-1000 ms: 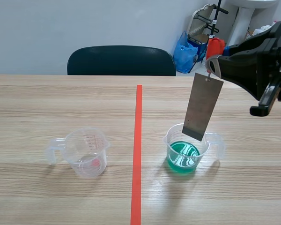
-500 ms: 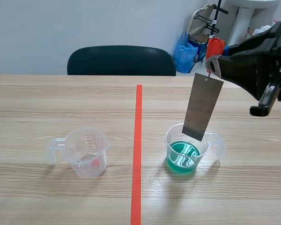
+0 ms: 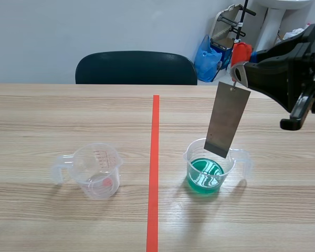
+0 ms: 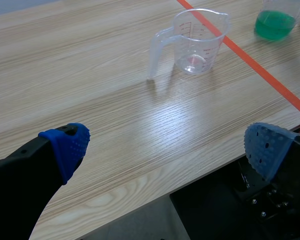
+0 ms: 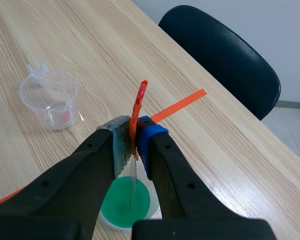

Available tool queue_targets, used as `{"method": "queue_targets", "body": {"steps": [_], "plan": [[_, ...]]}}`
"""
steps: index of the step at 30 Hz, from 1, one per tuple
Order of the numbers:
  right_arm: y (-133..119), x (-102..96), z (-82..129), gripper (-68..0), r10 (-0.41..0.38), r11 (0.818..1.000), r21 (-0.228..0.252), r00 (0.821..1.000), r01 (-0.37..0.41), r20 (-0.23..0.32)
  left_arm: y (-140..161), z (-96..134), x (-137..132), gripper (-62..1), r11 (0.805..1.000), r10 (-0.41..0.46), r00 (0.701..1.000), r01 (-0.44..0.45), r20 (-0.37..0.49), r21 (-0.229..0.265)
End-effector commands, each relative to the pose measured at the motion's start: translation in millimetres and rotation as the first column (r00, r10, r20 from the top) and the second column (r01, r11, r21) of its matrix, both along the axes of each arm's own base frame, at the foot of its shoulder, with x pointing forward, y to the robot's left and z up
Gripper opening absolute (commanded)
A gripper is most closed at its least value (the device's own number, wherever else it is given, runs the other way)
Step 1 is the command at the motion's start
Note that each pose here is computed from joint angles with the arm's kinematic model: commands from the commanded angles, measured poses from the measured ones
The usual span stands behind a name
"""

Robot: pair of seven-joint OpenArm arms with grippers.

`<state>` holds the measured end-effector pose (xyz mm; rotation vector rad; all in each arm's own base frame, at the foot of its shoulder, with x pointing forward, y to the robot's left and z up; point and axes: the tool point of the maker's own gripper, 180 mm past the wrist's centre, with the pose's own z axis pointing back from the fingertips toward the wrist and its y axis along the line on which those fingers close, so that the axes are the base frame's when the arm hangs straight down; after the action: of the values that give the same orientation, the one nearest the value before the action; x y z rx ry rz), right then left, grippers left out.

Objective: Do the redox reaction experiment

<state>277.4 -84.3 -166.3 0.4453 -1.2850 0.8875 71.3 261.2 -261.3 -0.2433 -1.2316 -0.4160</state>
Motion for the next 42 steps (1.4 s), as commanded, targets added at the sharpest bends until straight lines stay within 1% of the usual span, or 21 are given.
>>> {"method": "queue_targets", "body": {"steps": [1, 42], "plan": [[0.6, 3.1, 11.4, -66.9, -0.002, 1.0, 0.023, 0.999, 0.001, 0.033, -2.0, 5.2, 1.8, 1.4, 1.0, 0.008, 1.0, -0.008, 0.024, -0.019], [0.3, 3.8, 10.9, -66.9, -0.006, 0.999, 0.033, 0.999, 0.005, 0.031, -2.1, 5.2, 1.8, 1.4, 1.0, 0.008, 1.0, -0.007, 0.024, -0.019]]}}
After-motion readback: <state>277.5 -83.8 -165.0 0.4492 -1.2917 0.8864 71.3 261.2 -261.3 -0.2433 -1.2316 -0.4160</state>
